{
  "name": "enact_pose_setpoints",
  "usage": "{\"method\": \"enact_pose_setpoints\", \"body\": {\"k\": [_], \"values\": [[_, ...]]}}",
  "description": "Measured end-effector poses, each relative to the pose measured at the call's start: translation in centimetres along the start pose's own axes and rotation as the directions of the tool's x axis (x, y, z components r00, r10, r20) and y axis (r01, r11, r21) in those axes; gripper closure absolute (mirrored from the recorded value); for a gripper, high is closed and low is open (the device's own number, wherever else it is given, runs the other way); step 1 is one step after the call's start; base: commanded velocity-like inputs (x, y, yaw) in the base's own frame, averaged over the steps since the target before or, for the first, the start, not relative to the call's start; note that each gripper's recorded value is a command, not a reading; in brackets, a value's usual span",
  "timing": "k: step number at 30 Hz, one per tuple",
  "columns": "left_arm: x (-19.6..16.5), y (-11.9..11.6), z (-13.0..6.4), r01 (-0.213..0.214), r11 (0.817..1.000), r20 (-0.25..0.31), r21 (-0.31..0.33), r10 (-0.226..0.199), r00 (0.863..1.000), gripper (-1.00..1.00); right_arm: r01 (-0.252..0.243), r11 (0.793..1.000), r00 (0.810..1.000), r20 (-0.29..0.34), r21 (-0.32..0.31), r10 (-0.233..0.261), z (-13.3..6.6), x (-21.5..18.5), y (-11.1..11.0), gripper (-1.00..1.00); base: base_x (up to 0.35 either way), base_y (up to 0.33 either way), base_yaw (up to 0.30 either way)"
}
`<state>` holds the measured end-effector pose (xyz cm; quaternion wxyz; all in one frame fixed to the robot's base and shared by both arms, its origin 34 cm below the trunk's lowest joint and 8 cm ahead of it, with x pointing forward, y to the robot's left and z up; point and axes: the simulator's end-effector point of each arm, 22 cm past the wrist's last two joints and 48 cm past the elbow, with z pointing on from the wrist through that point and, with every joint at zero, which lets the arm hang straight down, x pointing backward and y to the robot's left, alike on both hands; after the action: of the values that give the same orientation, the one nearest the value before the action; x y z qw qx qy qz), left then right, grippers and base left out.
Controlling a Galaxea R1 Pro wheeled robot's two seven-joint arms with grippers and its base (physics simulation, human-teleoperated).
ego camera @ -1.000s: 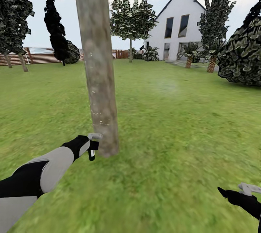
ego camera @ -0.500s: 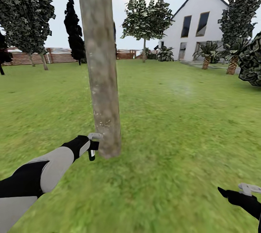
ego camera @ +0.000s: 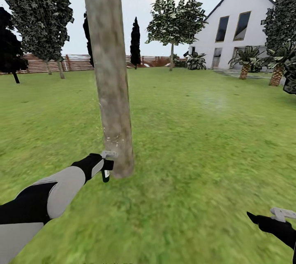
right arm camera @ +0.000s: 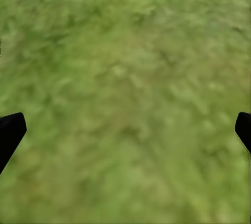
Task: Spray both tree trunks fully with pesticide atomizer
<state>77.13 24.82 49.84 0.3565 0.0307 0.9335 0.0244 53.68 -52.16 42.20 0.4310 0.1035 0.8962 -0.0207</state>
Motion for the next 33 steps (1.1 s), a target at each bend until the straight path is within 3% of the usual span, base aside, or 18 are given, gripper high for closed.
{"method": "enact_pose_setpoints", "body": {"k": [6, 9, 11, 18, 20, 33], "values": [[-2.4, 1.1, -0.8, 0.002, 1.0, 0.035, -0.024, -0.002, 0.999, 1.0, -0.002, 1.0, 1.0, -0.002, -0.003, 0.002, 0.1, 0.1, 0.1, -1.0, 0.0, -0.031, 0.043], [-5.6, 2.7, -3.3, 0.019, 0.998, 0.001, -0.058, -0.019, 1.0, 1.0, -0.002, 1.0, 1.0, -0.003, -0.004, 0.002, 0.1, 0.2, 0.1, -1.0, 0.0, 0.0, 0.001], [-7.6, 3.6, -4.8, 0.034, 0.997, 0.01, -0.074, -0.033, 0.999, 1.0, -0.002, 1.0, 1.0, -0.003, -0.004, 0.002, 0.1, 0.2, 0.1, -1.0, 0.0, 0.0, 0.0], [-7.1, 1.0, -6.0, 0.023, 0.999, -0.079, -0.046, -0.027, 0.997, 1.0, -0.003, 1.0, 1.0, -0.003, -0.003, 0.003, 0.1, 0.2, 0.0, -1.0, 0.0, 0.0, 0.0], [-8.6, 1.3, -7.5, 0.025, 0.998, -0.093, -0.055, -0.03, 0.995, 1.0, -0.003, 1.0, 1.0, -0.003, -0.003, 0.003, 0.0, 0.2, 0.0, -1.0, 0.0, 0.0, 0.0], [-18.6, 2.8, -13.6, 0.043, 0.996, 0.054, -0.078, -0.039, 0.998, 1.0, -0.003, 1.0, 1.0, -0.003, -0.002, 0.003, 0.0, 0.2, 0.0, -1.0, 0.0, 0.0, 0.0]]}}
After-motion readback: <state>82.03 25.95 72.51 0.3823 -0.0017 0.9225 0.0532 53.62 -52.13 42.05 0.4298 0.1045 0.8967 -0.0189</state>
